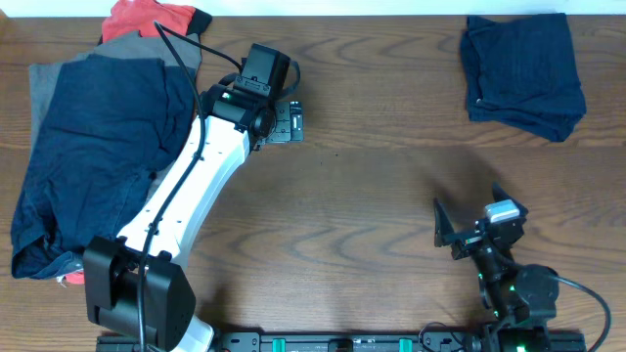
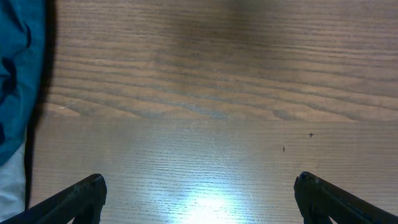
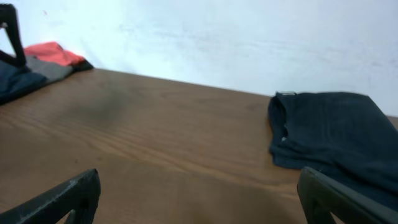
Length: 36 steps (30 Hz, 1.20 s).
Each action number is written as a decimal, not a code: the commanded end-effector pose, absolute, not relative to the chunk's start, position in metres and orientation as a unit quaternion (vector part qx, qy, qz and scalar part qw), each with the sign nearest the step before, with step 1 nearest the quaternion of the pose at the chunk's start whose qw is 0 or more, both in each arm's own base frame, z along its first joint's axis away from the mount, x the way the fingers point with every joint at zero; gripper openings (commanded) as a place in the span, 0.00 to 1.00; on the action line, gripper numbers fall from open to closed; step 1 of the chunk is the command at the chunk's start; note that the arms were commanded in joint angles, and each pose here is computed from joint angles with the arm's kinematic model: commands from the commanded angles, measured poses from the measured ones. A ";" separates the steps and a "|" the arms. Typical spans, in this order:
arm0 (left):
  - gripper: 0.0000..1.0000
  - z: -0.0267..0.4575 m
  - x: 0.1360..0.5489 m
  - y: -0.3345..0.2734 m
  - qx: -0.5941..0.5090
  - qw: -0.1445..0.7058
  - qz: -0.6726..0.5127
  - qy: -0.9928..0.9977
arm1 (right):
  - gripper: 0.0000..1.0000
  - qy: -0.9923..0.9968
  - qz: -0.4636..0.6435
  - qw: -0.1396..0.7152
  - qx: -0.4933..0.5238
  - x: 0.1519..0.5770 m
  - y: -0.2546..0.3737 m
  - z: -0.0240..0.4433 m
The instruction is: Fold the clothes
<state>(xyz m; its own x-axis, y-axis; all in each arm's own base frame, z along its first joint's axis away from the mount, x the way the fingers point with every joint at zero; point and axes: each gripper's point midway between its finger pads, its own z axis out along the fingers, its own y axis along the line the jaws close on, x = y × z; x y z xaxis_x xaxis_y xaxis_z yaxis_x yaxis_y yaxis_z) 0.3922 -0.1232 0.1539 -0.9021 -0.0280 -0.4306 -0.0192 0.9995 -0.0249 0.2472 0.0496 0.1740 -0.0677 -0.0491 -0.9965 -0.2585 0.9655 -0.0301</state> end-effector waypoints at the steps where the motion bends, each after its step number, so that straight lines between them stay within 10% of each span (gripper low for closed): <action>1: 0.98 0.148 0.392 -0.123 -0.011 0.215 -0.005 0.977 | 0.99 0.715 0.078 0.685 -0.117 0.246 0.054 0.164; 36: 0.98 0.148 0.392 -0.123 -0.011 0.215 -0.005 0.977 | 0.99 0.720 0.073 0.682 -0.106 0.241 0.050 0.160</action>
